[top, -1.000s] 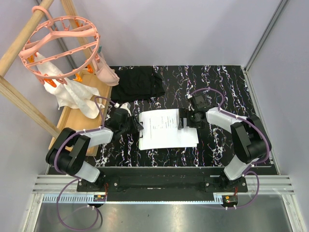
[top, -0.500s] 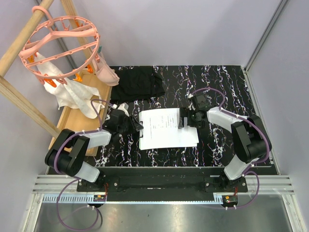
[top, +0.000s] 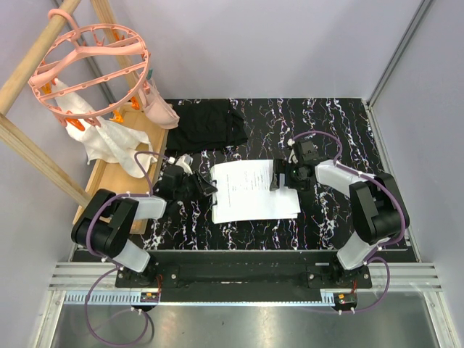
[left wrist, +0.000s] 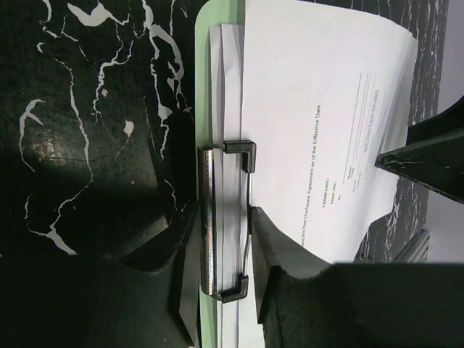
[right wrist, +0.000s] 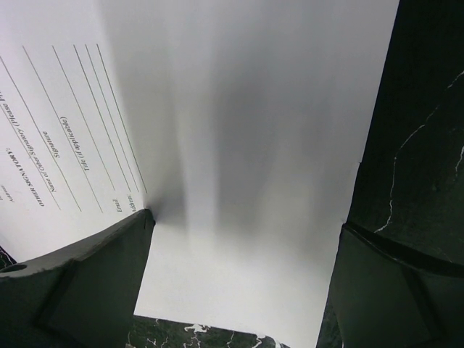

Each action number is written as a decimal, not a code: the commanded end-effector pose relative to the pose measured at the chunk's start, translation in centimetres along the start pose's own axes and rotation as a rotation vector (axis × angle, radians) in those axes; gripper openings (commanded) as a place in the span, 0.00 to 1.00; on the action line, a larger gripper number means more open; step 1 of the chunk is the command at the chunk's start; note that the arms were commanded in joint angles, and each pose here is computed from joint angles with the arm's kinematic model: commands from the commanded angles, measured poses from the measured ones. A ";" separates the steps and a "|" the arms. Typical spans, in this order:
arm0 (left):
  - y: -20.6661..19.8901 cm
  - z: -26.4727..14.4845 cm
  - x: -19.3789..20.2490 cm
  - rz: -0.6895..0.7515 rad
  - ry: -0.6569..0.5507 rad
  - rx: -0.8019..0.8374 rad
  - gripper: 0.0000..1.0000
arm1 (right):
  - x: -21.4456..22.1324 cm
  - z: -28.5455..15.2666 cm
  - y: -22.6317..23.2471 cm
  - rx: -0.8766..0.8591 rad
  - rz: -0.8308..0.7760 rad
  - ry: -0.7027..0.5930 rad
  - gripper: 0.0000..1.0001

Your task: Put the files into the folder

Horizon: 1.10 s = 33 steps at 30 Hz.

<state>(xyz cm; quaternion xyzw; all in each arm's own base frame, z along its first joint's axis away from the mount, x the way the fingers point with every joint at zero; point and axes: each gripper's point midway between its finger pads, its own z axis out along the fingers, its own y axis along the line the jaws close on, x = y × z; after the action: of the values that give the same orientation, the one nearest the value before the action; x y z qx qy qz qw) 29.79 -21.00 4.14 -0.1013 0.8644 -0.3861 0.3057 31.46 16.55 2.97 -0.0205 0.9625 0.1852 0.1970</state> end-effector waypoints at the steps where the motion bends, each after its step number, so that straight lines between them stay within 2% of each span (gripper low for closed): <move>1: -7.4 -0.8 0.3 0.075 0.057 0.265 0.00 | -0.4 0.3 5.5 -0.244 -0.007 -0.017 1.00; 5: -6.5 -0.4 -0.7 0.074 -0.001 0.169 0.00 | -0.5 0.1 6.9 -0.298 -0.004 -0.019 1.00; 8: -5.7 -0.3 -0.9 0.086 -0.004 0.083 0.00 | -0.3 0.2 6.1 -0.255 0.008 -0.029 1.00; 12: -5.7 -0.4 -0.9 0.112 0.008 0.070 0.00 | -0.3 -0.2 4.6 -0.176 -0.008 -0.050 1.00; 24: -5.0 -0.5 -0.6 0.127 0.033 0.059 0.00 | -1.1 -2.4 3.9 -0.311 0.043 -0.071 1.00; 31: -4.2 0.2 -0.6 0.127 0.080 -0.009 0.00 | -1.1 -2.6 4.5 -0.360 0.065 -0.055 1.00; 33: -3.8 0.4 -0.3 0.136 0.098 -0.034 0.20 | -1.0 -2.3 4.4 -0.359 0.076 -0.047 1.00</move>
<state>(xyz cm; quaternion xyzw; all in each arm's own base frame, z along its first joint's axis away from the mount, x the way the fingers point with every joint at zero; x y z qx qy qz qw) 29.25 -20.33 3.67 -0.0764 0.9074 -0.2999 0.2842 30.48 17.21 4.16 0.0063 0.9370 0.2933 0.1896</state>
